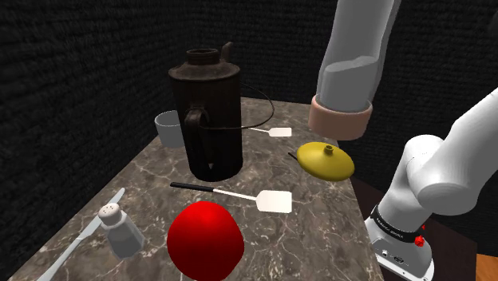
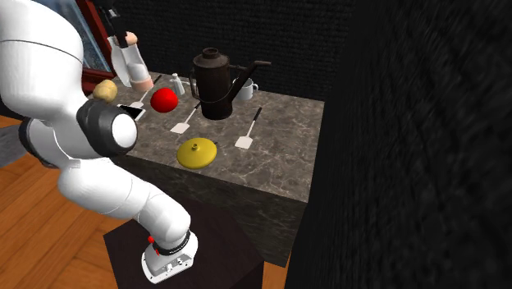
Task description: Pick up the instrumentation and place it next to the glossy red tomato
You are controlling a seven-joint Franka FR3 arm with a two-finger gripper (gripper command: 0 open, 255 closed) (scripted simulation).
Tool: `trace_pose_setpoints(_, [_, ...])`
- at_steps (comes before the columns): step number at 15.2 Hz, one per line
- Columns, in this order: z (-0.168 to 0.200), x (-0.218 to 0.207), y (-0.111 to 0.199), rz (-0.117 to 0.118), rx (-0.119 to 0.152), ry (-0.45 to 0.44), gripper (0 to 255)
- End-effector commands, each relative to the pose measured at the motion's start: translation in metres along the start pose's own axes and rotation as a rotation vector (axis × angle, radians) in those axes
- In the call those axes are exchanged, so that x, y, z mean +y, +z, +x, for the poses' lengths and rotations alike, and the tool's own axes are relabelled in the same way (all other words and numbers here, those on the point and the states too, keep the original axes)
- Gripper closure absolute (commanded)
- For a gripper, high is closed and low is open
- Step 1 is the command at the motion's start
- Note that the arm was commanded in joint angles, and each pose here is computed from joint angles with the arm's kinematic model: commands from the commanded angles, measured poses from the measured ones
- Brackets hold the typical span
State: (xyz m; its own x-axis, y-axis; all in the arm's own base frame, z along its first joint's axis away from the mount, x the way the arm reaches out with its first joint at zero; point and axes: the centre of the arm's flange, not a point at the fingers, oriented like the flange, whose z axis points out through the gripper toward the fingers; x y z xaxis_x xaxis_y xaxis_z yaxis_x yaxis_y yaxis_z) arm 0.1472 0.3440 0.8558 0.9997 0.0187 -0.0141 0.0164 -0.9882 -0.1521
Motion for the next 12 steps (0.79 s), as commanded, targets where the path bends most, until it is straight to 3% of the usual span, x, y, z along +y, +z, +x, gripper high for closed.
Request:
trace_pose_setpoints(1, [-0.017, -0.023, 0.0, 0.002, -0.001, 0.003, 255])
trace_pose_setpoints(8, [-0.079, -0.092, -0.001, 0.002, -0.001, 0.003, 255])
trace_pose_setpoints(12, [-0.079, -0.089, 0.02, 0.002, -0.001, 0.003, 255])
